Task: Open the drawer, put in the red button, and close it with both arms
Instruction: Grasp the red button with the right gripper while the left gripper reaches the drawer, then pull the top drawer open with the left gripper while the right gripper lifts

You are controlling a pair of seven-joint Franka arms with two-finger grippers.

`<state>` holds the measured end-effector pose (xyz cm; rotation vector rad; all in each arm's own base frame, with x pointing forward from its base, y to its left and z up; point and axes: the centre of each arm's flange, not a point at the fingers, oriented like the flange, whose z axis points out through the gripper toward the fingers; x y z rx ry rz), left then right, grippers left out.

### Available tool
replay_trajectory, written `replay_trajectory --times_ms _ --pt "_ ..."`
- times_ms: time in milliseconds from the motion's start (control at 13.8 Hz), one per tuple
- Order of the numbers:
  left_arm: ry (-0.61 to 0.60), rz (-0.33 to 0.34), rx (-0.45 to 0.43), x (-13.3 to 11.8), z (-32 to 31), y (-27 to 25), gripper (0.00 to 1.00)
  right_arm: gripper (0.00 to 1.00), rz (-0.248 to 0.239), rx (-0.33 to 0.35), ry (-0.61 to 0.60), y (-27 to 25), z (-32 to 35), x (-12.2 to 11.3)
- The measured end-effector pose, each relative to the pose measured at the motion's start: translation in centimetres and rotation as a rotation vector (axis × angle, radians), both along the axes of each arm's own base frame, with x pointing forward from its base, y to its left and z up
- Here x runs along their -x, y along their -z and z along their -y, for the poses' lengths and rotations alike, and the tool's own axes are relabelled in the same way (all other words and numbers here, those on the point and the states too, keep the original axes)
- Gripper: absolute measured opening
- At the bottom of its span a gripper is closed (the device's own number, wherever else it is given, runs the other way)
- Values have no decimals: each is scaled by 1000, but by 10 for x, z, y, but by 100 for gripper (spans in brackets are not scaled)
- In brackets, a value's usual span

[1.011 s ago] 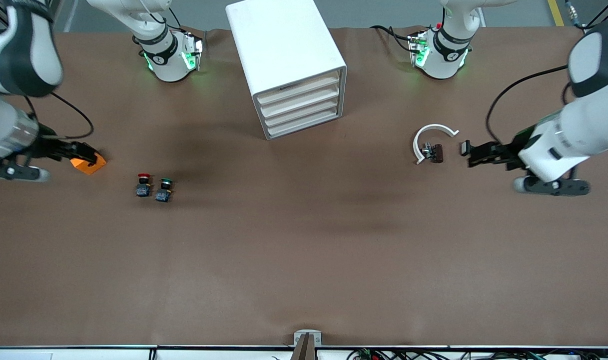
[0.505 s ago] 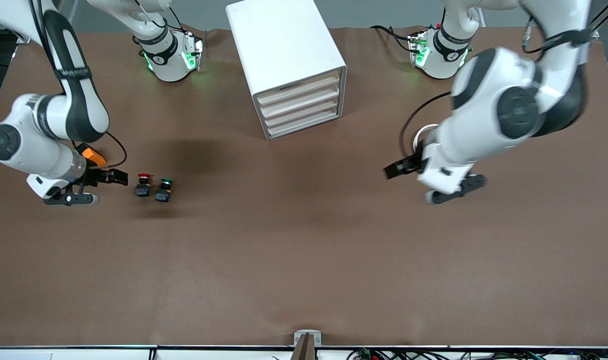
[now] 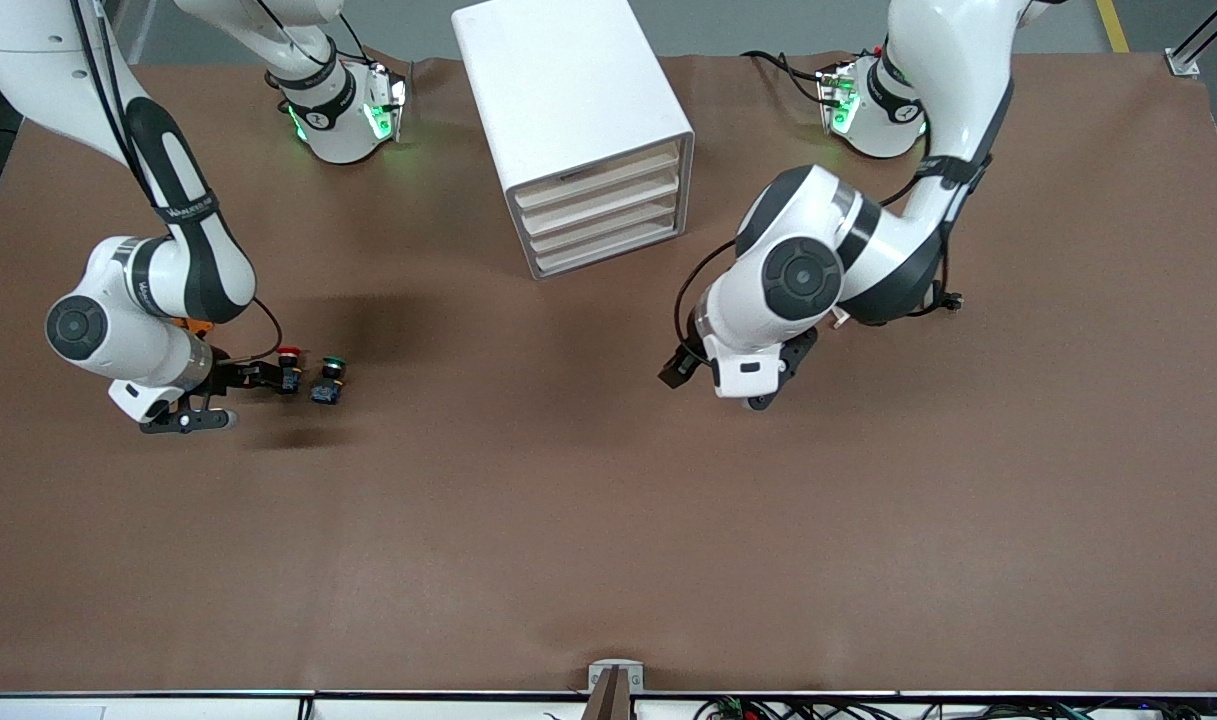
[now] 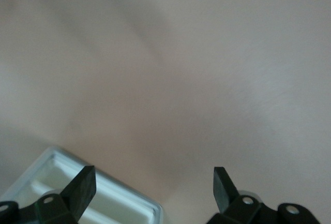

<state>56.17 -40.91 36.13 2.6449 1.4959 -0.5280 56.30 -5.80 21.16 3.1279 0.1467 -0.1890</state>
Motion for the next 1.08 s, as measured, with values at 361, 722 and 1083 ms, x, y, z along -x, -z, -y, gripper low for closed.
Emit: replay_trajectory --times_ms 361,722,1083 --pt "-391 -329 84 12 28 37 100 100 15 -3 -25 14 -13 4" --pt "-731 -610 -10 2 12 70 89 100 -2 -6 -35 29 -17 14" --pt "-638 -808 -191 39 16 78 84 93 -19 -11 -69 37 -23 19"
